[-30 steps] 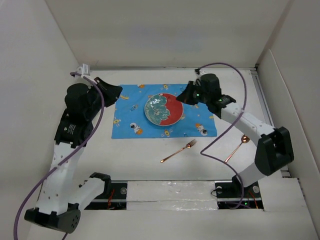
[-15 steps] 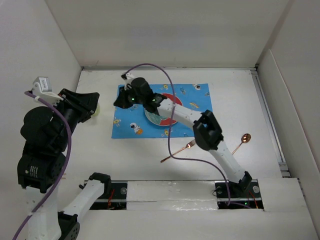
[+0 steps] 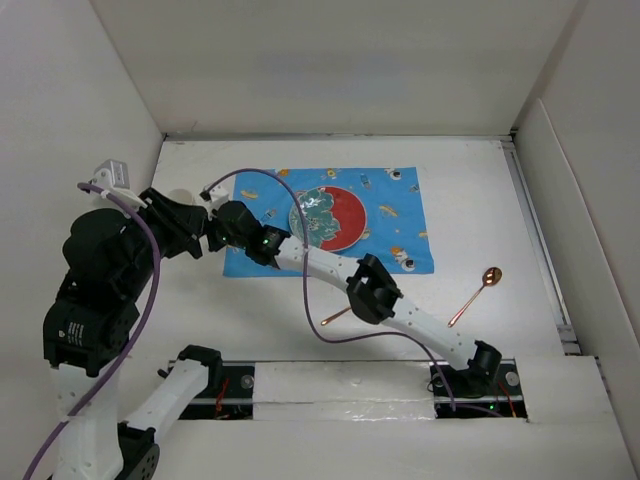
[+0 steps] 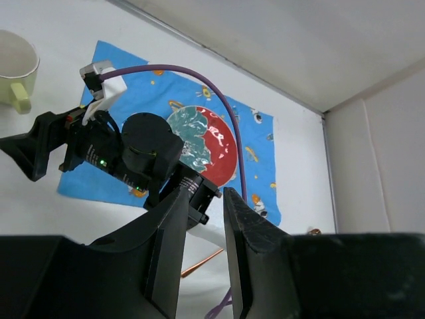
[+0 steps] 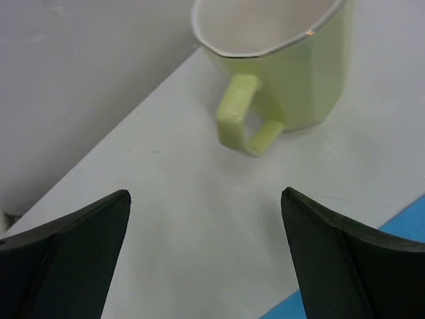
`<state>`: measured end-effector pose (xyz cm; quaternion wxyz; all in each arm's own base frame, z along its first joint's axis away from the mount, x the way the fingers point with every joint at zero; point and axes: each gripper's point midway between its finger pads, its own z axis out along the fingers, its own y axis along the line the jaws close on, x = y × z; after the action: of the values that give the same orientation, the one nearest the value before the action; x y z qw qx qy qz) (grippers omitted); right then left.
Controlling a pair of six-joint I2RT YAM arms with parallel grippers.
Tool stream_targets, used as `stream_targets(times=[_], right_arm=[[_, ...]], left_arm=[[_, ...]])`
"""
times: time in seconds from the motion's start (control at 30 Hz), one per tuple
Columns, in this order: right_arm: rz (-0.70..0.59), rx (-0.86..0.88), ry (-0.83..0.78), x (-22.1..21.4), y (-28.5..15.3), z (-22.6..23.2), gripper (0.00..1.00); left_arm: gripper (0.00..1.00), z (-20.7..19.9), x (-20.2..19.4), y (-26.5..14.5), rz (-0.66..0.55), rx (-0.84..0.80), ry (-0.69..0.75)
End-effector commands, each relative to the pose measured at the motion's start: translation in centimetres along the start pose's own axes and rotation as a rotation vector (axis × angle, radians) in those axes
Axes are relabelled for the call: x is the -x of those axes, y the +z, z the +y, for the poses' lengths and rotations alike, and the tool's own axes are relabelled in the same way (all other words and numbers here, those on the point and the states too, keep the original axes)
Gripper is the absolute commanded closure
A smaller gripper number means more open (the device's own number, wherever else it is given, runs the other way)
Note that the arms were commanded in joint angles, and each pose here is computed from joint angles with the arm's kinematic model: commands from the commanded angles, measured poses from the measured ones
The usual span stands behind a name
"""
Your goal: Set the dinner table for one person
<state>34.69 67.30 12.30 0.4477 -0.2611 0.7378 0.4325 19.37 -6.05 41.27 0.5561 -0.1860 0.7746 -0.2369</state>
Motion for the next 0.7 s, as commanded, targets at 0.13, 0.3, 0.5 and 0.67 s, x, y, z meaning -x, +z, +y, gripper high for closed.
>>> stream_targets(times=[0.13,0.3,0.5,0.67], right_arm=[[-0.283,-0.148,0.033,6.1,0.6,-3.4,0.08],[-0.341,-0.154,0.042,6.5,0.9,-3.8,0.14],[-0.353,-0.133,0.002,6.7,1.0,-3.5,0.24],[-0.287,-0.096,-0.013,8.5,-0.7,-1.4,0.3]], left_arm=[[0.75,0.2,0.2,-0.7,-0.039,-0.019,0.027],[0.75,1.6,-0.6,-1.3,-0.05,0.017,0.012],[0.75,3.5,-1.6,-1.4,-0.073,0.069,-0.013],[0.75,8.1,-2.6,0.1,-0.103,0.28,-0.029]])
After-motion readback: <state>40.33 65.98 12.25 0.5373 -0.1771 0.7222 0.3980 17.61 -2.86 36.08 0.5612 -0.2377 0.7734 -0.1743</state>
